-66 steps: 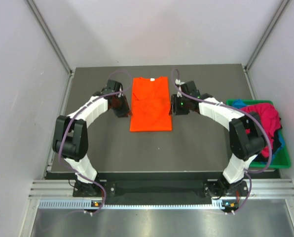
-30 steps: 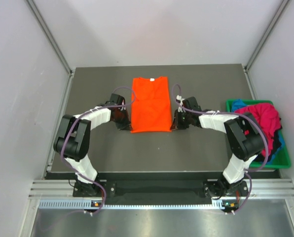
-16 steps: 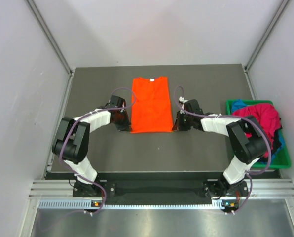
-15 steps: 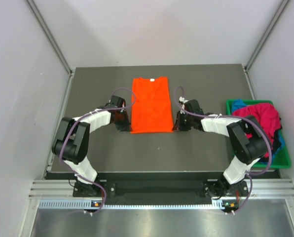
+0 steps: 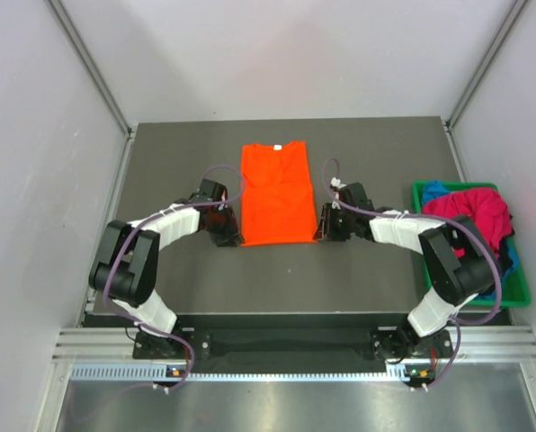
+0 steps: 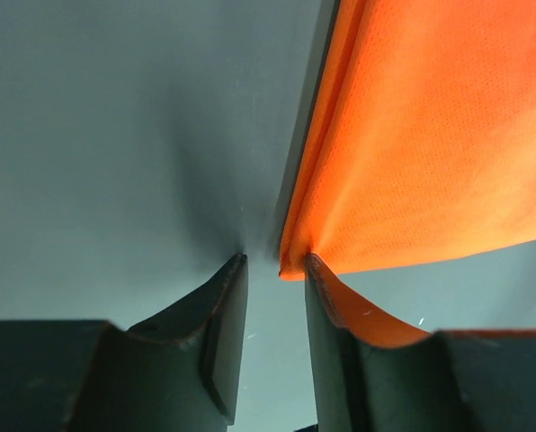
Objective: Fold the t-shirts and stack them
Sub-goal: Fold the tshirt
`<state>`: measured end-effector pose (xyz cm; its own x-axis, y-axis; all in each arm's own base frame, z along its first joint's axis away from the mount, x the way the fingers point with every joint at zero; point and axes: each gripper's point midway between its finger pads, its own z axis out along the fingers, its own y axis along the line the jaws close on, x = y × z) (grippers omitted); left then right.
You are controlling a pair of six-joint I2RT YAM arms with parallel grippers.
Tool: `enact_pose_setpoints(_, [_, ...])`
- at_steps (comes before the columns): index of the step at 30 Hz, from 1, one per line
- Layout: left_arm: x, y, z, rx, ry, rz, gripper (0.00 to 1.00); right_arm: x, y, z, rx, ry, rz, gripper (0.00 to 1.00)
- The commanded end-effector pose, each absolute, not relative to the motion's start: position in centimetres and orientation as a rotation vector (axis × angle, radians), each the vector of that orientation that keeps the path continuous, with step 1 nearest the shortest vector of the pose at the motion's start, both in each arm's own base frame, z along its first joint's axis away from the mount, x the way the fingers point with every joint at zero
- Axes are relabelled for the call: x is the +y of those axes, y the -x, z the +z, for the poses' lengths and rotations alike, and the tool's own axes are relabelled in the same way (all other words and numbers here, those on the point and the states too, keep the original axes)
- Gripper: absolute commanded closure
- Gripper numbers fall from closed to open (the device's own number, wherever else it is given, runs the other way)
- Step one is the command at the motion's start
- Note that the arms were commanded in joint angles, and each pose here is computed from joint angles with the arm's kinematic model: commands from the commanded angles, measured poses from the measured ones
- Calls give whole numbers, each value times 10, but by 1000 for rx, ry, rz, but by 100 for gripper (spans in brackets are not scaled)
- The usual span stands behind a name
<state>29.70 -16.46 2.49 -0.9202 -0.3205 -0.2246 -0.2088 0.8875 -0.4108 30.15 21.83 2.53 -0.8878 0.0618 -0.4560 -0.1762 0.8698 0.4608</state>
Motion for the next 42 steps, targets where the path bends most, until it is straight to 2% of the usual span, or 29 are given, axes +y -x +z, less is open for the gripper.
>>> enact_pose_setpoints(1, [-164,-291,34,2761,416,-567,62,212,-298,35,2569,-42,679,68])
enact_pose_setpoints(5, [-167,-291,27,2773,449,-590,62,211,-288,27,2589,-256,724,64])
enact_pose_setpoints(9, [-172,-289,21,2778,477,-625,64,215,-288,23,2551,-325,767,64])
enact_pose_setpoints(19, [-165,-285,13,2790,490,-571,89,216,-282,1,2587,-319,745,67])
enact_pose_setpoints(21, [-166,-286,15,2784,482,-578,100,214,-282,-2,2591,-303,724,76])
enact_pose_setpoints(22, [-166,-287,16,2782,480,-583,100,213,-282,-2,2592,-287,718,90])
enact_pose_setpoints(24, [-169,-288,21,2771,464,-609,100,215,-281,1,2585,-259,726,100])
enact_pose_setpoints(33, [-176,-274,51,2719,397,-669,100,200,-262,36,2533,-92,624,100])
enact_pose_setpoints(42, [-191,-224,73,2713,317,-638,100,177,-219,56,2507,-66,608,100])
